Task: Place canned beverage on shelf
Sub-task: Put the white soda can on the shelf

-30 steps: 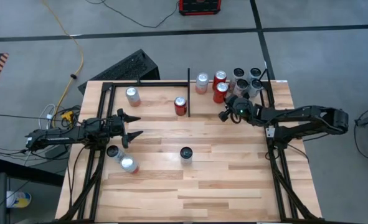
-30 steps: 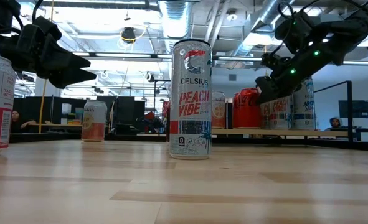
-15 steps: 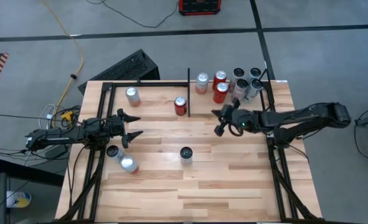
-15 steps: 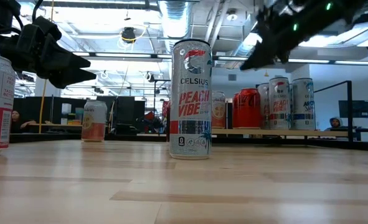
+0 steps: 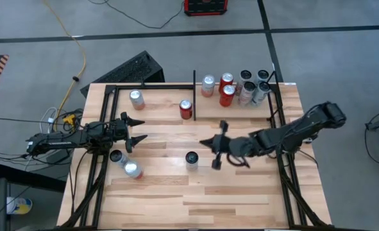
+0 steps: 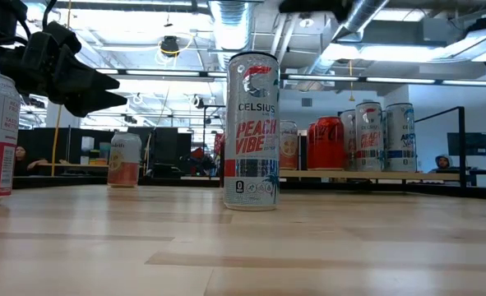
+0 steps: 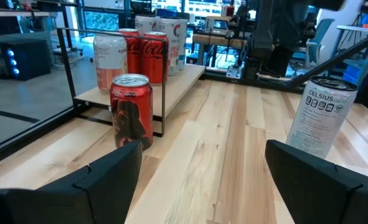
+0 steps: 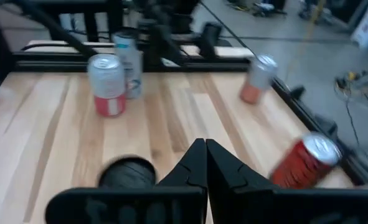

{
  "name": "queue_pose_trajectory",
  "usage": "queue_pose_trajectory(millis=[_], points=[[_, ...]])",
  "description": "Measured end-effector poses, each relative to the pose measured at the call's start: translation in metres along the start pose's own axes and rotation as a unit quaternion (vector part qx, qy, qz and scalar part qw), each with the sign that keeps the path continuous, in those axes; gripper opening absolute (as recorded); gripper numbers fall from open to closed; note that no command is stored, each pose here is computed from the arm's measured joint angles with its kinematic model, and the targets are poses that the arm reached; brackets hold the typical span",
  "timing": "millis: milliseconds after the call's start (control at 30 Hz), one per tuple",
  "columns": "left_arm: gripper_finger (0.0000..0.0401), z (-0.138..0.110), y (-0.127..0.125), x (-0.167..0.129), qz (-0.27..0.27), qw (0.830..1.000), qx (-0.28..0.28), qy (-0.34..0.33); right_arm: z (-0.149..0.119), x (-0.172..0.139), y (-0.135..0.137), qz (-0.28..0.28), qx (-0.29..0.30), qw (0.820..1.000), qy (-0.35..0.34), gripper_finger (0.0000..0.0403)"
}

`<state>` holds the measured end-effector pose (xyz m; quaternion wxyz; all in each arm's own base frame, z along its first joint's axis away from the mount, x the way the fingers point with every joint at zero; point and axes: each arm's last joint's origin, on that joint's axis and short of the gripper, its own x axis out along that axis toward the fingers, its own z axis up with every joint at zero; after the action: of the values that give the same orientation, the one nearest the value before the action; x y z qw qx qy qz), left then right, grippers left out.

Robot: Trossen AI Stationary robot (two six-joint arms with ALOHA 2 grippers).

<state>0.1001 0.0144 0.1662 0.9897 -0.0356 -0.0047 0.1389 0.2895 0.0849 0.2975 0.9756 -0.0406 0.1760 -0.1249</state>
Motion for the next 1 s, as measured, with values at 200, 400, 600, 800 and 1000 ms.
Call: queue_pose_trajectory(millis=[200,400,600,800,1000], points=[[0.0327,0.000,0.000,0.000,0.000,1.000,0.000,0.000,0.020,0.011,0.030,0.024,-0.069,0.997,0.012,0.0020],[0.0327,0.000,0.000,0.000,0.000,1.000,0.000,0.000,0.027,-0.003,0.044,0.048,-0.090,0.995,0.015,0.0026],[0.0327,0.000,0.000,0.000,0.000,1.000,0.000,0.000,0.026,-0.014,0.051,0.062,-0.102,0.993,0.017,0.0026],[0.0327,0.000,0.000,0.000,0.000,1.000,0.000,0.000,0.013,-0.008,0.054,0.062,-0.126,0.989,0.041,0.0027],[0.0327,0.000,0.000,0.000,0.000,1.000,-0.001,0.000,-0.015,0.000,0.051,0.066,-0.105,0.992,0.033,0.0024]])
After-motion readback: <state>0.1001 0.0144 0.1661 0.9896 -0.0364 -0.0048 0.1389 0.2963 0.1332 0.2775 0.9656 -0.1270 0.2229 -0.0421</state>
